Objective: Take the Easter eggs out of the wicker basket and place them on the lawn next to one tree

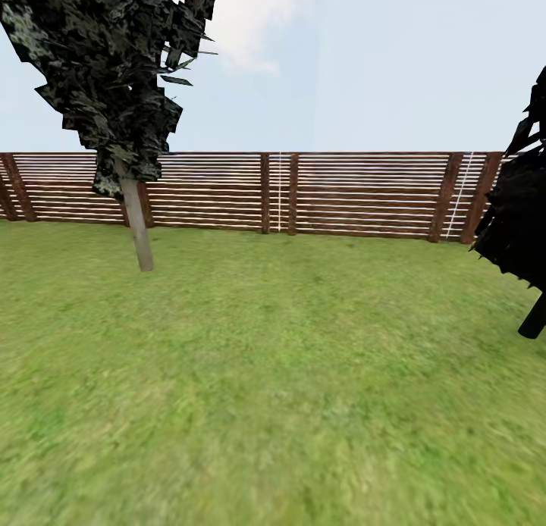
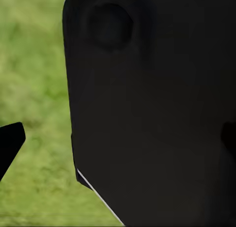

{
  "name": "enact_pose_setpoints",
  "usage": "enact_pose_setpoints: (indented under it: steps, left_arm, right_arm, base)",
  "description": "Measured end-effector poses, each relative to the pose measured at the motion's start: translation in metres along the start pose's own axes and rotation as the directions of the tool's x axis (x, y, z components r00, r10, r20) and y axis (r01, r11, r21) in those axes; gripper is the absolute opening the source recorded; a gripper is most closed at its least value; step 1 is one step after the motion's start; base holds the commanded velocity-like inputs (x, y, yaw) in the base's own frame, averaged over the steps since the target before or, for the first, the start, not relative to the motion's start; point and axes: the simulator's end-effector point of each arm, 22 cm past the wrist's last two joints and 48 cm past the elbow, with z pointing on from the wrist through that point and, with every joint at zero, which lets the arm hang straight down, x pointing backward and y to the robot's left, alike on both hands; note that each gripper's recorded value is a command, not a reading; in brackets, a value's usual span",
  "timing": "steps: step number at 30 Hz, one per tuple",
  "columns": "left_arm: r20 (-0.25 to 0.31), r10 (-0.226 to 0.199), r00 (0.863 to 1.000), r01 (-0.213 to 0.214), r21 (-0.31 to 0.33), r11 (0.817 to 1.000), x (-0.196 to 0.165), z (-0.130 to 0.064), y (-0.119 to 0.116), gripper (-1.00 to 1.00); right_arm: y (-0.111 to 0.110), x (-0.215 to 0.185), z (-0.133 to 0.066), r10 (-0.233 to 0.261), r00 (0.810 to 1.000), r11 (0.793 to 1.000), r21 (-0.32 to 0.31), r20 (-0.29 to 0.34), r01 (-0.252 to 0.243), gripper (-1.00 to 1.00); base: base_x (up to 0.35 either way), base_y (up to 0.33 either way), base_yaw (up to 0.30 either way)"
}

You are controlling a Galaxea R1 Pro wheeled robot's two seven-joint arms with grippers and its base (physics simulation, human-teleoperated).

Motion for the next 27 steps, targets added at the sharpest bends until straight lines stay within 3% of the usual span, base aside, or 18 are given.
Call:
enact_pose_setpoints:
  steps: [4,9,15,27]
  left_arm:
    - [-0.021,0.004,1.000,-0.005,-0.017,1.000,0.017,0.000,0.017,1.00]
    - [-0.033,0.000,0.999,0.000,-0.009,1.000,0.032,-0.001,0.011,1.00]
    - [-0.002,0.002,1.000,-0.002,-0.007,1.000,0.018,-0.001,0.010,1.00]
    - [0.002,0.004,1.000,-0.004,-0.011,1.000,0.016,-0.001,0.013,1.00]
  right_arm:
    - [-0.015,-0.015,0.000,-0.003,1.000,1.000,0.012,0.017,0.003,1.00]
    - [-0.035,-0.026,-0.001,0.004,0.999,0.999,0.038,0.036,-0.006,1.00]
    - [-0.020,-0.024,-0.001,-0.004,0.999,1.000,0.026,0.033,0.003,1.00]
    - [-0.017,-0.024,-0.001,0.005,0.999,1.000,0.023,0.033,-0.006,1.00]
  base:
    - [0.000,0.000,0.000]
    - [0.000,0.000,0.000]
    - [0.000,0.000,0.186]
    - [0.000,0.000,0.295]
